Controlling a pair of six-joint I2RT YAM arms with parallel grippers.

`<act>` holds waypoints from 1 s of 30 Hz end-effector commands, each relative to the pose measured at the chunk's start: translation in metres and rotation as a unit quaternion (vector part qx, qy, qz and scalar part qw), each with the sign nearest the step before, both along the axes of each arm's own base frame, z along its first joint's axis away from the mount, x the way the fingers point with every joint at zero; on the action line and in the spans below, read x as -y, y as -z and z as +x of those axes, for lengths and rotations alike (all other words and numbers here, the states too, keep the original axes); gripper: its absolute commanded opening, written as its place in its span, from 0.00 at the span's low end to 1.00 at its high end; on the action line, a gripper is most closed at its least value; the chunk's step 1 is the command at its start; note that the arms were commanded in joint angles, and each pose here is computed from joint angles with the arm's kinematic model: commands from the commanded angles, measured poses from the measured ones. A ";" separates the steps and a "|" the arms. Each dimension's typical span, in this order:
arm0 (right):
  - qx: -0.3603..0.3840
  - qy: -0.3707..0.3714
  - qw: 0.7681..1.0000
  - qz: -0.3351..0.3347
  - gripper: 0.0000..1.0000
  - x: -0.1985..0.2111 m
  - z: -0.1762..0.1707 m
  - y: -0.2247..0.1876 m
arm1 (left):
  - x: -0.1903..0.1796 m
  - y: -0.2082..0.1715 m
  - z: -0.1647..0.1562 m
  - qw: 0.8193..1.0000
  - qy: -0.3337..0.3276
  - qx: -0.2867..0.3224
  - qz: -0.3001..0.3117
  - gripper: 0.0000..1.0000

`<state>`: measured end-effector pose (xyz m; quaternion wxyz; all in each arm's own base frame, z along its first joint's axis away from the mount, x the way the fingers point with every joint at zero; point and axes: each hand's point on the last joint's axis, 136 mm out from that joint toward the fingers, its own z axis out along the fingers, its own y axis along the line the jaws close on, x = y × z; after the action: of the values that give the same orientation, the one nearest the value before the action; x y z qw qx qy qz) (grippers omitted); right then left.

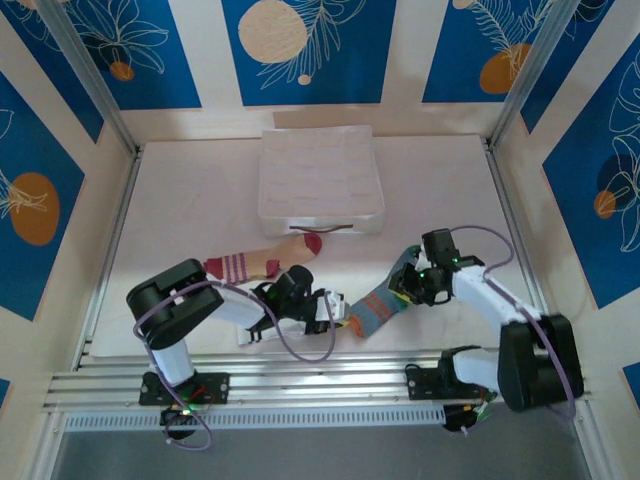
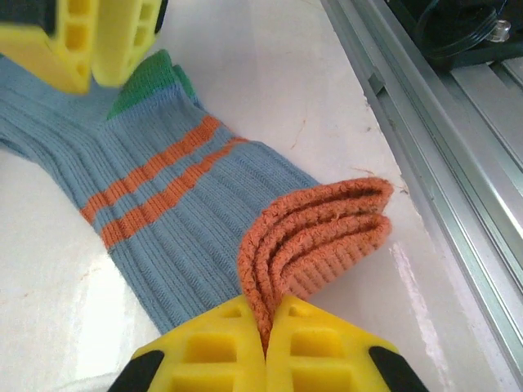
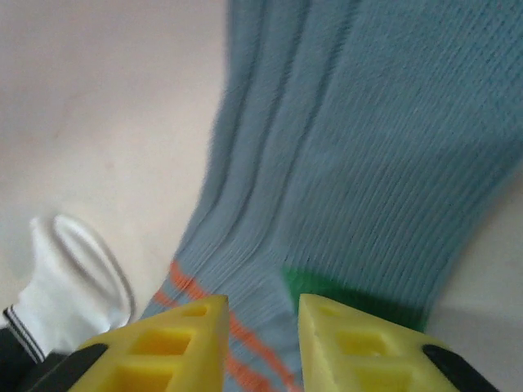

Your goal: Roll the socks

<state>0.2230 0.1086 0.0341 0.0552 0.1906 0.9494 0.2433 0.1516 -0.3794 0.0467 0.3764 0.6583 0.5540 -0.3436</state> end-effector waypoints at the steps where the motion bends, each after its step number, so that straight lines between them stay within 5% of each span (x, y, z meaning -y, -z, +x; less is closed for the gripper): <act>1: 0.044 -0.015 0.999 0.003 0.25 -0.008 0.039 -0.001 | -0.006 -0.002 -0.007 1.000 -0.009 -0.019 0.013 0.00; 8: 0.071 -0.077 0.994 0.023 0.22 -0.042 0.097 -0.004 | -0.011 -0.008 -0.008 0.999 -0.027 -0.035 0.027 0.00; 13: 0.097 -0.114 0.988 0.028 0.42 -0.062 0.102 -0.023 | -0.007 -0.010 -0.001 0.995 -0.054 -0.068 0.051 0.00; 16: 0.092 -0.116 0.988 0.033 0.50 -0.062 0.088 -0.033 | -0.002 -0.010 0.003 0.992 -0.067 -0.092 0.062 0.00; 30: 0.147 -0.079 0.979 0.114 0.47 -0.057 -0.044 -0.042 | 0.019 -0.006 0.004 0.971 -0.060 -0.211 0.095 0.01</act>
<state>0.1938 0.1659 0.0818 0.1644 0.0567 0.9165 0.3603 0.1637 -0.3979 0.0568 0.2619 0.5803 0.6750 -0.3728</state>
